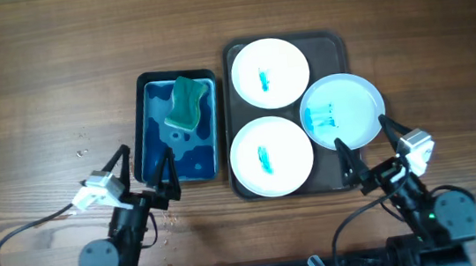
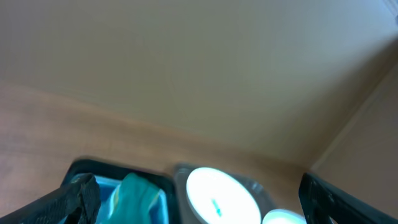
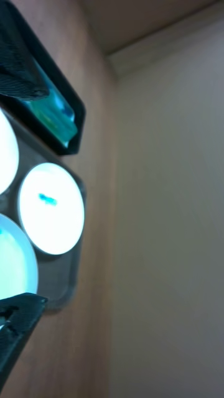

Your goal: Clean dirty plates on tray and stack at the side

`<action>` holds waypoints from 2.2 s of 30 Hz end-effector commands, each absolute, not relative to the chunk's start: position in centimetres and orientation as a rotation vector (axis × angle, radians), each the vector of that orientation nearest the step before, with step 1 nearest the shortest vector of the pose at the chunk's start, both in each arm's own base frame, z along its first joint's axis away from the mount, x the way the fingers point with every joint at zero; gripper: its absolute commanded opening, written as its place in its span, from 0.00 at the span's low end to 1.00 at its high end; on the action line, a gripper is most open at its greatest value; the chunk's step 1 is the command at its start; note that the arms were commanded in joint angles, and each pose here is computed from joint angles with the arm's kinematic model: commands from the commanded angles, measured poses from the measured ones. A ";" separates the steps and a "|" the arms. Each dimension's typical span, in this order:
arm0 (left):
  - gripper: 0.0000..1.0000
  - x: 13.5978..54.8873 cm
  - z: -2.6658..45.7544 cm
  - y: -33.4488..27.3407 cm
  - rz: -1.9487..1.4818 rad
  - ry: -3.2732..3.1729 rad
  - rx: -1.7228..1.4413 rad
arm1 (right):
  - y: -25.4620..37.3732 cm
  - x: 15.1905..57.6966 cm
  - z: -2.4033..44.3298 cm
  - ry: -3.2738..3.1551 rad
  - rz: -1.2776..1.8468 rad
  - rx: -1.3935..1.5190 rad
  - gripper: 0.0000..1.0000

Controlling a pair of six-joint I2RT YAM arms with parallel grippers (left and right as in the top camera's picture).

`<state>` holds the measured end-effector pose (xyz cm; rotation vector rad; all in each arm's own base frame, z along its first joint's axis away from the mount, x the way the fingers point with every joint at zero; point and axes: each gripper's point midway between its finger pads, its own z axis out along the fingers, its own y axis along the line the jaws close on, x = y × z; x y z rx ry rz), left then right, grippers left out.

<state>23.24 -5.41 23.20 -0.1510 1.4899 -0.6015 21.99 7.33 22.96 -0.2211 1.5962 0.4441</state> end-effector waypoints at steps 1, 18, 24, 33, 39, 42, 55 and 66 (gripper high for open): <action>1.00 22.7 28.0 -5.5 -0.590 1.514 -0.135 | 8.0 21.2 28.2 1.618 0.412 -0.328 1.00; 1.00 31.2 24.1 -7.7 -0.507 2.494 -0.306 | 8.8 29.1 26.8 2.369 0.672 -0.008 1.00; 0.96 33.7 15.8 -8.4 -0.412 2.739 -0.337 | 10.2 28.1 23.8 2.508 0.766 -0.088 0.84; 0.69 37.7 3.1 -9.0 -0.191 2.921 -0.321 | 12.8 25.0 22.8 2.589 0.797 -0.274 0.60; 0.06 38.7 0.0 -9.2 -0.187 2.932 -0.323 | 13.9 24.4 22.7 2.606 0.814 -0.302 0.57; 0.04 38.0 0.0 -9.1 -0.174 2.962 -0.327 | 14.0 24.3 22.7 2.613 0.814 -0.288 0.55; 0.49 36.9 4.2 -8.7 -0.165 2.945 -0.331 | 13.8 24.5 22.6 2.612 0.802 -0.273 0.55; 0.43 38.3 -0.1 -11.8 -0.194 2.879 -0.091 | 13.2 24.3 21.5 2.682 0.782 -0.127 0.55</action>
